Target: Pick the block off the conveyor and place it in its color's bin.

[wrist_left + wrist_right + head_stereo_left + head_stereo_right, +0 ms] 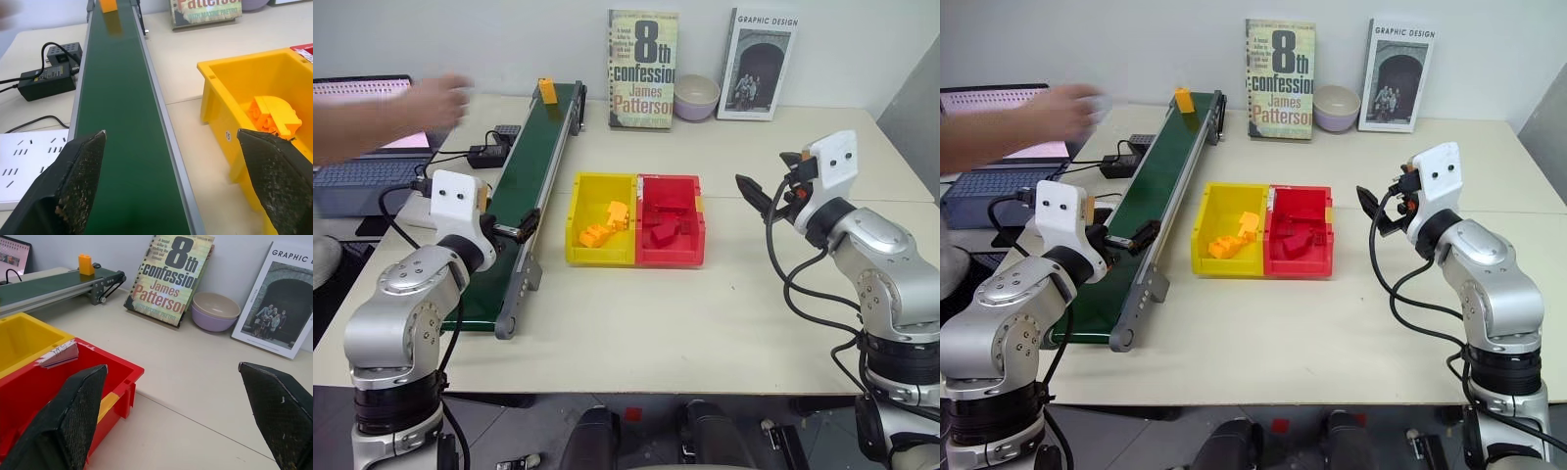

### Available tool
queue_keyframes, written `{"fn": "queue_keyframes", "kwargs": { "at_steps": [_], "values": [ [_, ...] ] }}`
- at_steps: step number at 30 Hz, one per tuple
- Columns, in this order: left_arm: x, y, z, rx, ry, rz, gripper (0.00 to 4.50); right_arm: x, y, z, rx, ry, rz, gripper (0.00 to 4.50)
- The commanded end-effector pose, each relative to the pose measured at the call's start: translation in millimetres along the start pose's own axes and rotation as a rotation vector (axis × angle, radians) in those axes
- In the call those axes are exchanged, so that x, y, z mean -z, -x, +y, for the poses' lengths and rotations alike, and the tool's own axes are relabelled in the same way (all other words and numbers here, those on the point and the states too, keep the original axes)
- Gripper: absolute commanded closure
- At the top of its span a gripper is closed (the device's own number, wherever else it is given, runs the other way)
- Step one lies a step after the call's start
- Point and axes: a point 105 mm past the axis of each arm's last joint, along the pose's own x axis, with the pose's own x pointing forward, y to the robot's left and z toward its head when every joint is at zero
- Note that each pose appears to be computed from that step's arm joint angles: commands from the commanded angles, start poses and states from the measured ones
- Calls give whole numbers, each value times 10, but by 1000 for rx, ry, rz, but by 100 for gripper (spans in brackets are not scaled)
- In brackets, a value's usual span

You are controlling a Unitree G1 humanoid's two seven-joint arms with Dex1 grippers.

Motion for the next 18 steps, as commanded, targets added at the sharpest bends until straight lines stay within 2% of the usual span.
{"fn": "queue_keyframes", "kwargs": {
  "at_steps": [1, 5, 9, 18],
  "values": [
    [-148, 20, -124, 85, -32, -38, 5, -151, 42, -7, -5, 19, -52, 0],
    [-157, 83, -295, 261, -59, 2, 5, -203, 64, 136, -154, 8, -63, 0],
    [-201, 148, -298, 354, -80, 32, 5, -337, 100, 286, -343, -1, -89, 0],
    [-246, 158, -61, 194, -66, -23, 5, -383, 131, 471, -526, 1, -103, 0]
  ]
}}
